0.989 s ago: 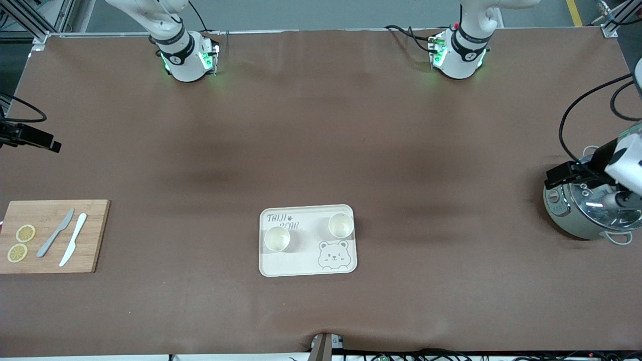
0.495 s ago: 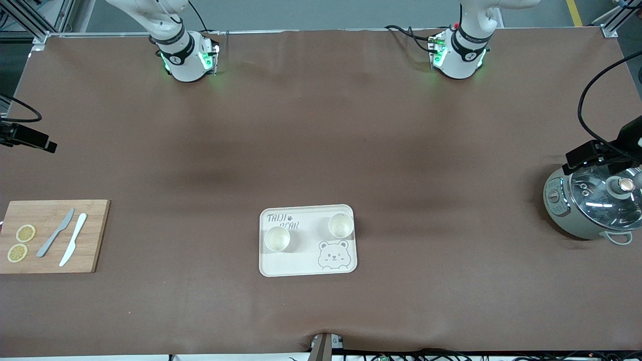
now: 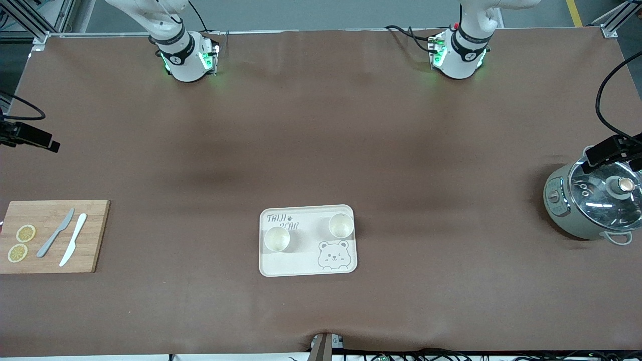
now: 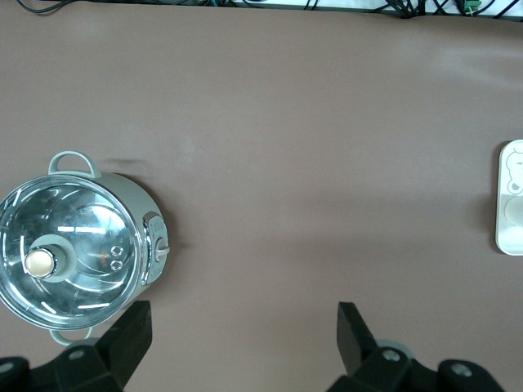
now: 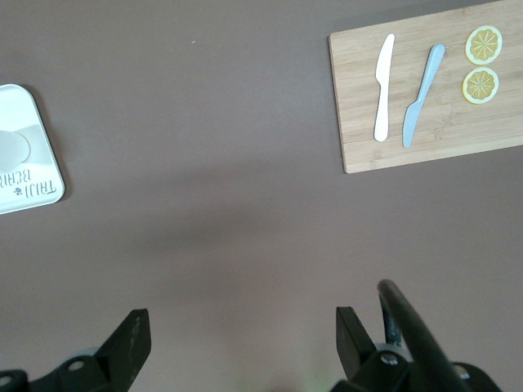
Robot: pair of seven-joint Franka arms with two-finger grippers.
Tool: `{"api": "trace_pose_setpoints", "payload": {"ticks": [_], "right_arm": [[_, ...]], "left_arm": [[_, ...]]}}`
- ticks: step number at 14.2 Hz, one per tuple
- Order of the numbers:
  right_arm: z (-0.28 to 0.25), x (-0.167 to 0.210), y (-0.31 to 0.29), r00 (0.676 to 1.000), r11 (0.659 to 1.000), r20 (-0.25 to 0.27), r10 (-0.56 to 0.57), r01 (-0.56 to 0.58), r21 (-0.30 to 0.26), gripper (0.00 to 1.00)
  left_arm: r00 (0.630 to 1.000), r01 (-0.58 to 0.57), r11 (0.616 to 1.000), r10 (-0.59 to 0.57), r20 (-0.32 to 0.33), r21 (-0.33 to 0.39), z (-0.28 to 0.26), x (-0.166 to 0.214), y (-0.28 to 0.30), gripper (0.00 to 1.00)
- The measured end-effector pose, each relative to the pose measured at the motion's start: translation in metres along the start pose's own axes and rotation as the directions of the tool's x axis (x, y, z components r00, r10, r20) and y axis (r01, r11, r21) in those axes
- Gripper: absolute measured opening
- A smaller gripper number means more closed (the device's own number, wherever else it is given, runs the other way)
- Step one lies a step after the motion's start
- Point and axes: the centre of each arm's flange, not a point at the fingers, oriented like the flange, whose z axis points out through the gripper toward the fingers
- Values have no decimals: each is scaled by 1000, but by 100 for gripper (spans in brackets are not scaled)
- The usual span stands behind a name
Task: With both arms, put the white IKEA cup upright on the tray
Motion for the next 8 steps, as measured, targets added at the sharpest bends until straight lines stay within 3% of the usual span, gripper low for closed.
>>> {"api": "trace_pose_setpoints", "payload": {"ticks": [8], "right_arm": [[-5, -1, -8, 1000, 1000, -15, -14, 14, 0, 100]], "left_arm": [[1000, 1, 1000, -1, -2, 0, -1, 0, 0, 100]]}}
